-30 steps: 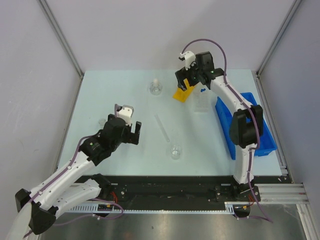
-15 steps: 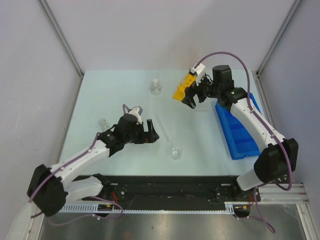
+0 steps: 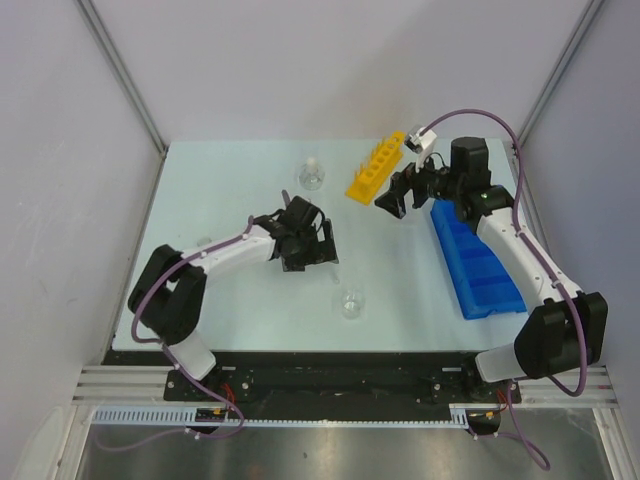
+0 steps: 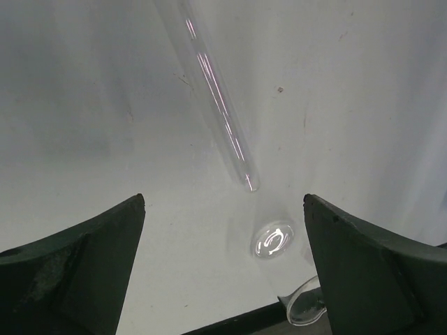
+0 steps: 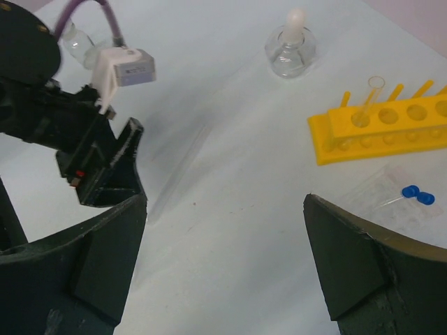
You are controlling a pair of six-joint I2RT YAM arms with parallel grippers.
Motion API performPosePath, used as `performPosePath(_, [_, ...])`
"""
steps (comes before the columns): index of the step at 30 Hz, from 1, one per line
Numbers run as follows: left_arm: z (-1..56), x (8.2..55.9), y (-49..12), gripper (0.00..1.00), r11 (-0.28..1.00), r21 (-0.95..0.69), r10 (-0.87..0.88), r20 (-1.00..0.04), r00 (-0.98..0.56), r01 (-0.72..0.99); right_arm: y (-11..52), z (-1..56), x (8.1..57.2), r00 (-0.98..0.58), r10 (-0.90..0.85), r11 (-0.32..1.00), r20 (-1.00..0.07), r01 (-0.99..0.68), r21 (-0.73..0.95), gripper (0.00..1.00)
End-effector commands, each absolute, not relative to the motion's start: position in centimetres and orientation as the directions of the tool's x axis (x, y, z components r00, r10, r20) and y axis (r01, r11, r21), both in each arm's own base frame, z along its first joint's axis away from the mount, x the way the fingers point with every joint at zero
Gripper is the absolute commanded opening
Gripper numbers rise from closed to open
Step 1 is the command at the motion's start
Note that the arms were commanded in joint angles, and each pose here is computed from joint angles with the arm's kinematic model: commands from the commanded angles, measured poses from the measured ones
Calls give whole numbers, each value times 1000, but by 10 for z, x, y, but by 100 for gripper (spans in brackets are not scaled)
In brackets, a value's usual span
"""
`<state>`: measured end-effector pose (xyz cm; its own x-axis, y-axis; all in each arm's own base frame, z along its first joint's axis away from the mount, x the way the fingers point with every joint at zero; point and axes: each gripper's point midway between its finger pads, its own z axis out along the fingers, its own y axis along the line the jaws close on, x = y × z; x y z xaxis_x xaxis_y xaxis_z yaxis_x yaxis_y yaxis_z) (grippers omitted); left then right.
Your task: Organize the chemistry lab equipment
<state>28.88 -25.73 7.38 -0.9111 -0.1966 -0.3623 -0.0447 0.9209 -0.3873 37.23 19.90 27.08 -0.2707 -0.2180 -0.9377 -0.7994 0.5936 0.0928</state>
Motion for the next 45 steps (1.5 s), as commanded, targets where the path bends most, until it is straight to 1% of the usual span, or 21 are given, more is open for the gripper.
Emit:
performPosePath(1, [64, 295, -255, 100, 939, -330, -210, -316, -925, -100, 203, 293, 365, -212, -165, 563, -963, -822, 85, 100])
performPosePath(6, [64, 303, -261, 100, 938, -334, -207, -323, -923, -94, 203, 292, 366, -221, -152, 563, -963, -820, 99, 100])
performPosePath(8, [63, 309, -258, 100, 947, -305, -208, -343, -916, -101, 203, 292, 365, -224, -149, 560, -963, -822, 105, 100])
performPosePath(10, [58, 309, -257, 100, 953, -283, -201, -329, -923, -106, 204, 291, 366, -227, -146, 560, -963, -821, 109, 100])
performPosePath(23, [46, 325, -259, 98, 969, -219, -182, -327, -927, -113, 207, 287, 363, -243, -131, 540, -961, -831, 136, 100])
performPosePath(27, [35, 329, -259, 93, 975, -189, -177, -317, -932, -121, 208, 287, 363, -244, -129, 538, -961, -832, 139, 100])
performPosePath(32, [32, 338, -257, 90, 982, -145, -168, -347, -923, -124, 207, 288, 362, -245, -126, 538, -961, -831, 141, 100])
performPosePath(35, [29, 341, -254, 86, 986, -111, -156, -364, -918, -123, 208, 289, 362, -245, -124, 536, -962, -832, 143, 100])
performPosePath(41, [14, 339, -250, 80, 991, -60, -134, -343, -930, -120, 208, 290, 360, -242, -124, 535, -962, -833, 140, 100])
performPosePath(45, [6, 334, -244, 72, 993, -27, -120, -335, -934, -118, 206, 294, 357, -233, -121, 536, -965, -834, 134, 100])
